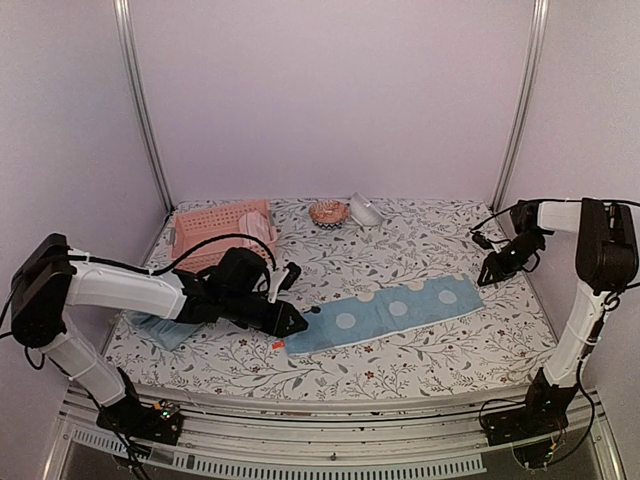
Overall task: Roll the towels
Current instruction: Pick up the towel from the center of the board.
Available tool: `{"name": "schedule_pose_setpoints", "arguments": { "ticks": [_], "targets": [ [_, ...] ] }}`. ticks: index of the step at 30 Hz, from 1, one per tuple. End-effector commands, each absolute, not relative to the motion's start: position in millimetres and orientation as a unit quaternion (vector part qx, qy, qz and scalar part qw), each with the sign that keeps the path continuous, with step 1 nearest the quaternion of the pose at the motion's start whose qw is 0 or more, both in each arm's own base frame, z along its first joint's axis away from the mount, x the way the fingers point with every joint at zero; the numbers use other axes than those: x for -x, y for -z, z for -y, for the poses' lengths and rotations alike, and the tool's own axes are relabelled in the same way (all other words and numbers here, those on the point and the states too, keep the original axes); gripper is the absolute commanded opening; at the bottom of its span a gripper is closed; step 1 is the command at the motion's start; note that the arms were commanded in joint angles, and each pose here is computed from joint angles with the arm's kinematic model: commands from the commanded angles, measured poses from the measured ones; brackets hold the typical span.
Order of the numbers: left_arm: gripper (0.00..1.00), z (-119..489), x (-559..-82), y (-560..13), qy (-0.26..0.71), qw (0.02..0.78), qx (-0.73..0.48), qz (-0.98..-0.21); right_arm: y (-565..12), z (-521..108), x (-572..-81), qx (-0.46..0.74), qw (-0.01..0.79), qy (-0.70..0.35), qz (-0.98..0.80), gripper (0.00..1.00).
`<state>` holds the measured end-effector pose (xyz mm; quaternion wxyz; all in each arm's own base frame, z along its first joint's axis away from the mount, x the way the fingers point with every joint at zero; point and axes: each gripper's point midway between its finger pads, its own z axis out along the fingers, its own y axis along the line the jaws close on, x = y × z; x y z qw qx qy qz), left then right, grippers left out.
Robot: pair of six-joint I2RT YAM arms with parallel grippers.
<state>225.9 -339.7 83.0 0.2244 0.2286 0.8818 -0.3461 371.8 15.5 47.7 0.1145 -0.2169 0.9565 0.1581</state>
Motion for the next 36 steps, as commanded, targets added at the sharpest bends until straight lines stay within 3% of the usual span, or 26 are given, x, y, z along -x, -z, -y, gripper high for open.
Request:
{"name": "schedule_pose_setpoints", "arguments": {
  "ticks": [1,26,36],
  "targets": [
    [0.22,340,-229,-83,0.335,0.236,-0.233,-0.882,-35,-27,-368,0.214,0.087,-0.178,-0.956,0.32],
    [0.22,334,-233,-68,0.306,0.235,-0.232,-0.893,-4,-30,-372,0.226,0.034,-0.05,-0.972,0.28],
    [0.23,330,-239,-70,0.293,0.249,-0.231,-0.894,26,-4,-363,0.238,-0.007,0.049,-0.97,0.29]
  ]
}}
